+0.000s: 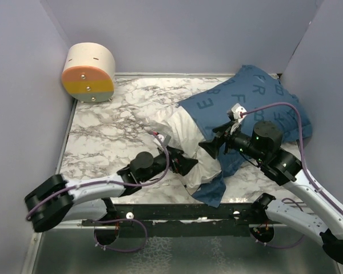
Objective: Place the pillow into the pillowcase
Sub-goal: Stuff the pillow into the pillowcase.
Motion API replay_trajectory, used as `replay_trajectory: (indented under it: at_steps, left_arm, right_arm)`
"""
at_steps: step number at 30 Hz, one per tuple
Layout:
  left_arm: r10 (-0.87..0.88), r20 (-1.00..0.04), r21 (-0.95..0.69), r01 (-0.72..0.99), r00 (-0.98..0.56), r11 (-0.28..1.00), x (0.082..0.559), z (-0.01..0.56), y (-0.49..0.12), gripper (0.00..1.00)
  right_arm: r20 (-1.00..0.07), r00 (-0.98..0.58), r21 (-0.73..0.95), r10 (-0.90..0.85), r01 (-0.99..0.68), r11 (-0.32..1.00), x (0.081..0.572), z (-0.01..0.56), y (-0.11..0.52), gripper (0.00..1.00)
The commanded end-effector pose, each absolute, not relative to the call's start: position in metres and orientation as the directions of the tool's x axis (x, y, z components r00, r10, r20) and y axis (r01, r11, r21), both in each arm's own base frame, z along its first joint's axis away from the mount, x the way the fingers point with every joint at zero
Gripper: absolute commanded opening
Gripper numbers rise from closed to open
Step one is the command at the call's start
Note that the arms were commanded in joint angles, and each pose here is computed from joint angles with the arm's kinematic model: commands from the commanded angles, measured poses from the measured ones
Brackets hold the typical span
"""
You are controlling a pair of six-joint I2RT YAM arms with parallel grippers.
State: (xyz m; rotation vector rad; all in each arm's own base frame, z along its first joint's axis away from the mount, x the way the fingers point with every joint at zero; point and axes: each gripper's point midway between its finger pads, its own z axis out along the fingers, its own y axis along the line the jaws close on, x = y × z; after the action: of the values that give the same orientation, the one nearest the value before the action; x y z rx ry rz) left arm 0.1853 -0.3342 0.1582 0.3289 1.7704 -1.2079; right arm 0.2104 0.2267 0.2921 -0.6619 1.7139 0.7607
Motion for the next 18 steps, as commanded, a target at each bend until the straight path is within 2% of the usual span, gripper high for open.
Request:
replay_trajectory:
  at_steps: [1, 4, 9, 12, 15, 18]
  left_arm:
    - [-0.099, -0.894, -0.355, 0.557, -0.436, 0.751, 0.202, 0.147, -0.270, 0.99]
    - [-0.175, -0.895, -0.387, 0.523, -0.410, 0.759, 0.198, 0.173, -0.241, 0.99]
    - [-0.375, -0.831, -0.552, 0.517, -0.411, 0.654, 0.190, 0.223, -0.217, 0.98]
    - [-0.341, -0.786, -0.601, 0.505, -0.516, 0.620, 0.200, 0.221, -0.237, 0.97]
    - [-0.288, -0.770, -0.595, 0.476, -0.569, 0.648, 0.221, 0.212, -0.255, 0.99]
    - [-0.330, -0.726, -0.651, 0.447, -0.604, 0.614, 0.252, 0.207, -0.260, 0.99]
  right_arm:
    - [-0.983, -0.183, 0.130, -0.010, -0.733, 0.668, 0.217, 0.315, 0.221, 0.83]
    - [-0.987, -0.157, 0.093, -0.031, -0.719, 0.689, 0.226, 0.324, 0.220, 0.83]
    - [-0.972, -0.186, 0.025, -0.143, -0.689, 0.724, 0.265, 0.327, 0.237, 0.83]
    - [-0.951, -0.236, 0.003, -0.200, -0.654, 0.757, 0.295, 0.322, 0.249, 0.83]
    - [-0.923, -0.283, -0.038, -0.261, -0.606, 0.794, 0.320, 0.311, 0.253, 0.83]
    - [-0.891, -0.327, -0.077, -0.315, -0.576, 0.814, 0.337, 0.297, 0.256, 0.82]
